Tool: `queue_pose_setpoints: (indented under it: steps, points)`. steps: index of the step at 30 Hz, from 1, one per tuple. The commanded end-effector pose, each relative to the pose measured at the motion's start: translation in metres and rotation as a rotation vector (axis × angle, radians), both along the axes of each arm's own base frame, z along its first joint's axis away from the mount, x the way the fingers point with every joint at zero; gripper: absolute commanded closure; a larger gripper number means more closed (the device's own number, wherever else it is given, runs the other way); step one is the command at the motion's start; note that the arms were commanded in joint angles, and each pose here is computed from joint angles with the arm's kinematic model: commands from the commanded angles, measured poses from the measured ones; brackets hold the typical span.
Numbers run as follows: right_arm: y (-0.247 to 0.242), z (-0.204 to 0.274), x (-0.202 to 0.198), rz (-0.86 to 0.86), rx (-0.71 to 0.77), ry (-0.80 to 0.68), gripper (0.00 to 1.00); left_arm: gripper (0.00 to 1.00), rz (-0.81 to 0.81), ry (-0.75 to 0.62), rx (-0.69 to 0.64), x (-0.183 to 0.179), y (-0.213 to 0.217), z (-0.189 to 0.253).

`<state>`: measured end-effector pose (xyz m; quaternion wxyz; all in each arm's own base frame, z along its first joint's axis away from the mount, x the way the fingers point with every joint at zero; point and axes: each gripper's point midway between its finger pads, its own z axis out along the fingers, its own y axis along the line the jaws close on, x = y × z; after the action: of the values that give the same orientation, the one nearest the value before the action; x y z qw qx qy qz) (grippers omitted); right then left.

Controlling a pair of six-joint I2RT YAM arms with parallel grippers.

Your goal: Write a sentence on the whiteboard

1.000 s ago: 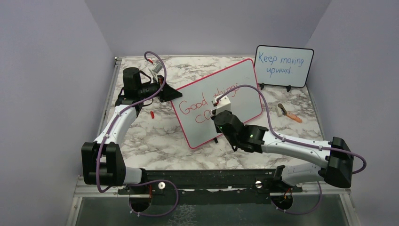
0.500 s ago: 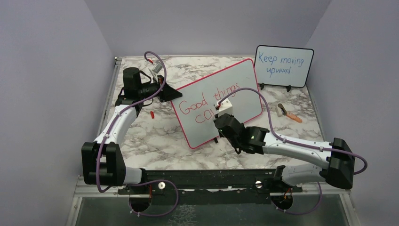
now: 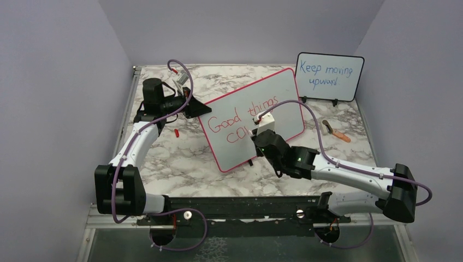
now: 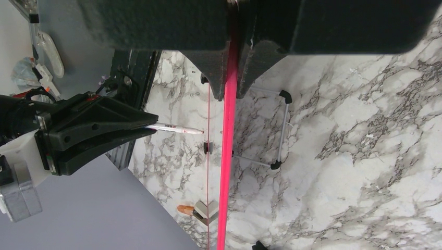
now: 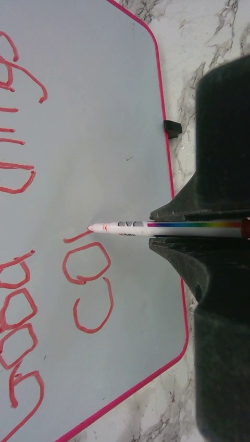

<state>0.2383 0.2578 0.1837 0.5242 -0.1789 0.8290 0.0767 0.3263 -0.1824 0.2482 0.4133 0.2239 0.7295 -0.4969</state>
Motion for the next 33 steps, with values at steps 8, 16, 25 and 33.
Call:
queue_pose_setpoints:
  steps: [8, 16, 25, 33]
  points:
    - [0.013, 0.013, 0.011, 0.015, 0.032, -0.054, 0.99, 1.0, 0.071, 0.048, 0.082, 0.01, 0.006, -0.035]
    - [0.019, 0.013, 0.014, 0.024, 0.027, -0.062, 0.99, 1.0, 0.07, 0.049, 0.081, 0.01, 0.006, -0.035]
    - [0.013, 0.012, 0.02, -0.015, 0.014, -0.078, 0.99, 1.0, 0.069, 0.048, 0.081, 0.01, 0.006, -0.034]
    - [0.004, 0.019, 0.023, -0.052, 0.034, -0.103, 0.99, 1.0, 0.068, 0.051, 0.081, 0.01, 0.006, -0.035]
